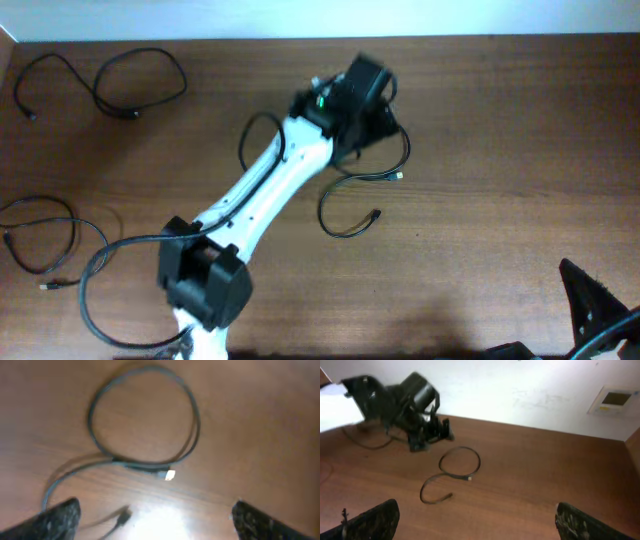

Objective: Untangle cables
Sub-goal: 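Reach the left gripper to the last looped cable and grasp it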

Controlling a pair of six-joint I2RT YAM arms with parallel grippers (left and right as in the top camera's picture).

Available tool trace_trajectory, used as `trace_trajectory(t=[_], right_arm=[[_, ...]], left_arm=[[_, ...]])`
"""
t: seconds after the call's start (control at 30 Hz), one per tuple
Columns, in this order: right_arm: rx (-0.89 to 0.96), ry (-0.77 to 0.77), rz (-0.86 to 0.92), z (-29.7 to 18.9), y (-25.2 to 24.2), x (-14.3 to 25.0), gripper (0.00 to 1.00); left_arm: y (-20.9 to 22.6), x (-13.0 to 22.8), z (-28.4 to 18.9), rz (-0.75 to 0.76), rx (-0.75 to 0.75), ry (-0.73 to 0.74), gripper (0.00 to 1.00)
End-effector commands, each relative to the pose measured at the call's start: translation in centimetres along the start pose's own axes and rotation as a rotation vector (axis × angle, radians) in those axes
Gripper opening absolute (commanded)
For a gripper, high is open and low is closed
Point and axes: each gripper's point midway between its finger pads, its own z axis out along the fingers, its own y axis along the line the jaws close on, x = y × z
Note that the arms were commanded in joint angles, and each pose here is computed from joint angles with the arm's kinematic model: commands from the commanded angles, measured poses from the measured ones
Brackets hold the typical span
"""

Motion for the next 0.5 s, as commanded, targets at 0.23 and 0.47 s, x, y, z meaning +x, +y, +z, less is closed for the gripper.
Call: trace_trajectory(t=[0.23,0.47], right_arm=[[0.018,-0.001,0.01,-0.2,-0.3,0.1,0.99],[0.018,-0.002,0.01,-0.2,-0.3,0.1,0.99]], left_arm=[[3.6,2.4,7.6,-0.201,-0.379,0.215,0.98],[5.0,6.6,11.7,-0.591,-0.514,0.305,0.99]])
